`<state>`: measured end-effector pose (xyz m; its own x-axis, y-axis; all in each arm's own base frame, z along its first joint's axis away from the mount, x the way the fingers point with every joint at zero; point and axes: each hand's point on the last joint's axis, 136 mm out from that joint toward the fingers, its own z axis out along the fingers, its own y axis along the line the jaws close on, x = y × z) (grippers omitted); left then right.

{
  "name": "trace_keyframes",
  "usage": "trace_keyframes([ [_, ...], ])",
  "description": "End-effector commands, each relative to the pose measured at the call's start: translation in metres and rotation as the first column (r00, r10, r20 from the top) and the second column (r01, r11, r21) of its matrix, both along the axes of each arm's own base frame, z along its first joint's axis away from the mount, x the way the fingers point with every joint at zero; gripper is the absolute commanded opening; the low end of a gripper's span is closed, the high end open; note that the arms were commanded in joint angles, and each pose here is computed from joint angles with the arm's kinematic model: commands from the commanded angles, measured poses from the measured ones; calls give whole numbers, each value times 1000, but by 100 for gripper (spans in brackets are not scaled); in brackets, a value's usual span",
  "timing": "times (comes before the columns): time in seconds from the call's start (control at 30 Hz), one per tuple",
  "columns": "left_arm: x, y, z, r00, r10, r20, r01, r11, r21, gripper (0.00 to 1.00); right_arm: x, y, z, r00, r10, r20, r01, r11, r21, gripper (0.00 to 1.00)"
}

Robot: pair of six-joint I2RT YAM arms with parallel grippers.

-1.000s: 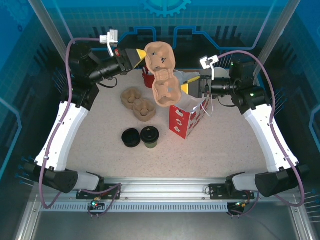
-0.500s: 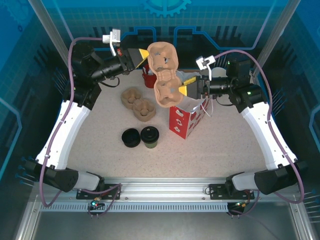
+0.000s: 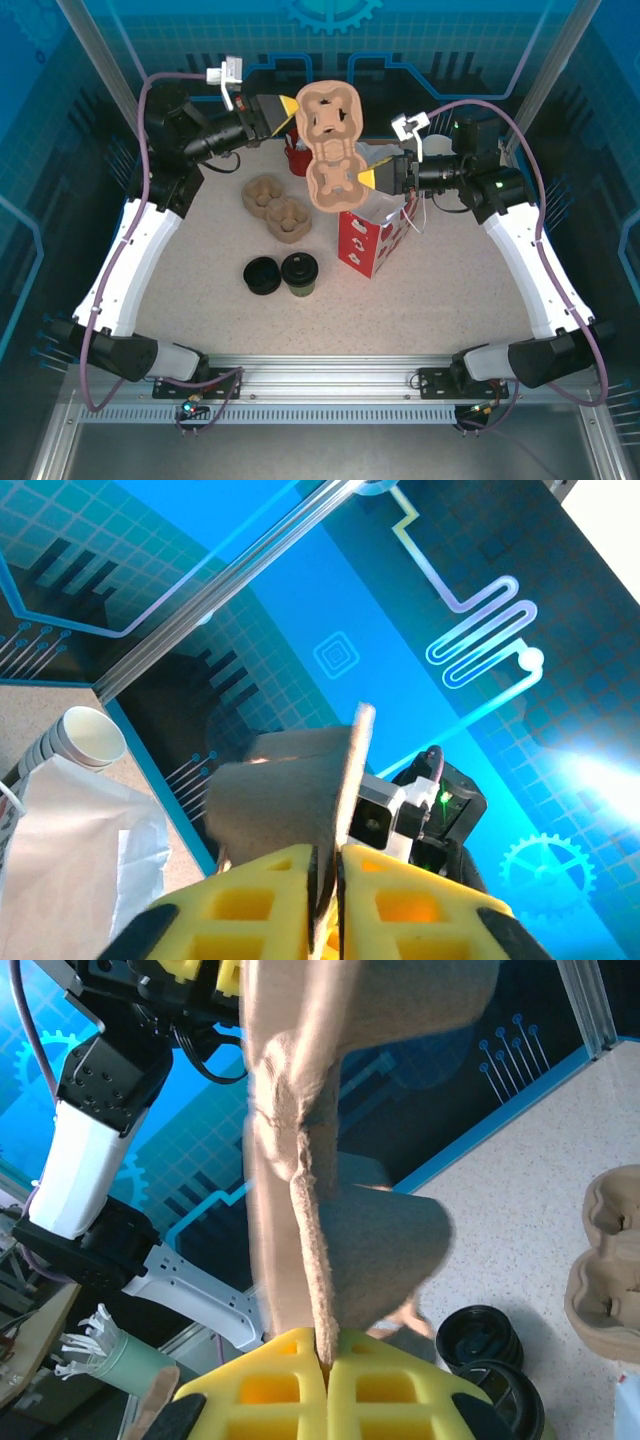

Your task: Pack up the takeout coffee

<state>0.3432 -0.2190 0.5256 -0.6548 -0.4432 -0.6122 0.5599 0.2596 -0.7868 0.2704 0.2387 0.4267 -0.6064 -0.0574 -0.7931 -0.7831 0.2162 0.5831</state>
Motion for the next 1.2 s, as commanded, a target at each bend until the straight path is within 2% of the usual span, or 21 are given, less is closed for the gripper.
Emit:
trace_keyframes([
  [0.0,-10,-2,12,999,-24,43,23,1000,18,32,-9,-8,15,998,-43,50,44,999,-19,0],
  [0.17,-15,10,5,994,52,100,-65,990,122,59,-9,-19,14,992,-127,19,128,989,-72,0],
  [0.27,-20,17,3,983,91,162,-120,976,183,66,-8,-27,9,980,-200,-9,198,974,-114,0],
  [0.37,-25,22,-2,967,95,235,-155,955,255,65,-8,-32,4,965,-253,-69,241,959,-150,0],
  [0.5,-38,15,-10,941,24,338,-156,916,369,60,-11,-33,-5,945,-297,-134,264,939,-218,0],
  [0.63,-53,-5,-29,899,-104,425,-155,831,534,58,-16,-26,-17,933,-315,-172,254,919,-303,0],
  [0.73,-61,-20,-40,870,-189,454,-152,775,613,58,-21,-18,-27,932,-299,-206,218,914,-343,0],
  [0.93,-68,-47,-74,816,-361,451,-144,628,765,58,-28,-5,-44,928,-288,-236,172,894,-413,0],
  [1.17,-65,-57,-105,786,-457,416,-137,528,838,58,-34,4,-50,933,-262,-246,135,891,-434,0],
])
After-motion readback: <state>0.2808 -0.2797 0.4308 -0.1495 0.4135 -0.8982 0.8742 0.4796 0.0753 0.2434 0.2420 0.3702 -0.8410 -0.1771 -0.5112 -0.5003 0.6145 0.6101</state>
